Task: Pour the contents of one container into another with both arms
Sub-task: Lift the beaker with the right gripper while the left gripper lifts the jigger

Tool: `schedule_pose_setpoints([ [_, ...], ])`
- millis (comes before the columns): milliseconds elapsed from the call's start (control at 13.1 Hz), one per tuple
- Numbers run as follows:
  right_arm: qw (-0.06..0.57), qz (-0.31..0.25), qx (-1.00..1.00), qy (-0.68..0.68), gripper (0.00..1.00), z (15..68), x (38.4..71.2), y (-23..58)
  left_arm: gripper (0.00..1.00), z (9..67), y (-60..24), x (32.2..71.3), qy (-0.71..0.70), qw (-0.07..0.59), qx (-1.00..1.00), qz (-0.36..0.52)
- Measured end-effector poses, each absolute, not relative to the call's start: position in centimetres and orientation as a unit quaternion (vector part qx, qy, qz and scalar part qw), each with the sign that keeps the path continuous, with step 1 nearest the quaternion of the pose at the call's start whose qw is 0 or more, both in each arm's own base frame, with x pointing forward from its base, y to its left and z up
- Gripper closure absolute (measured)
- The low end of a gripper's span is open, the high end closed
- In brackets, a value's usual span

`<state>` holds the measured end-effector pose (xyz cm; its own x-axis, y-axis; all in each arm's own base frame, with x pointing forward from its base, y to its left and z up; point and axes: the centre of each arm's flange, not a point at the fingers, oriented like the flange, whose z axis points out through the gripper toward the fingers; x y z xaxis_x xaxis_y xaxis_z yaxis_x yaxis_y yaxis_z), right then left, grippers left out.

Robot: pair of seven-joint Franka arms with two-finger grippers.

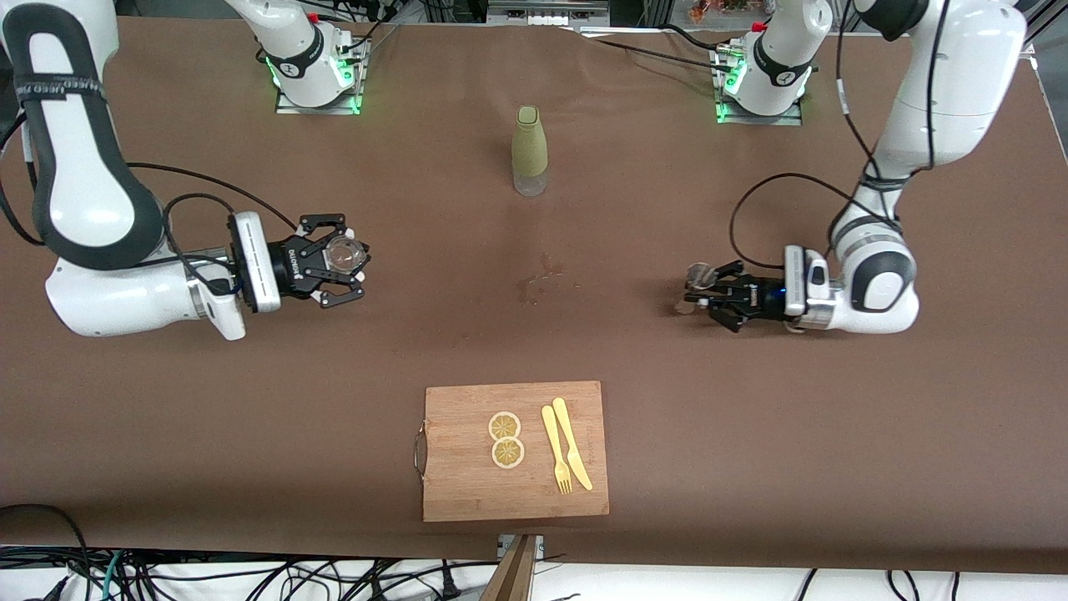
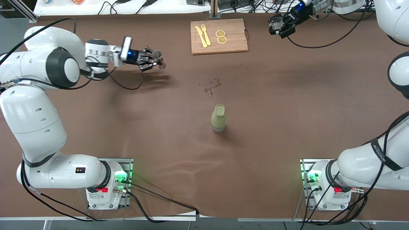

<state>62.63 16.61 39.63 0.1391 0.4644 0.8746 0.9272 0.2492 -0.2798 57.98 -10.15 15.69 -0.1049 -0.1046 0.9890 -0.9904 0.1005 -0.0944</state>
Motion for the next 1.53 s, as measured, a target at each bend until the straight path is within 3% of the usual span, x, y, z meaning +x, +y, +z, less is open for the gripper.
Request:
schedule_pose_setpoints([
  [763,0.442,-0.213,-0.597,-0.635,0.88,42.3,61.0,24.3,0.79,14.8,-28.1,56.3,-0.475,0.447,0.560,0.510],
  [1527,0.397,-0.180,-0.612,-0.660,0.88,39.4,58.7,27.2,0.79,15.6,-42.4,49.1,-0.399,0.454,0.614,0.507],
])
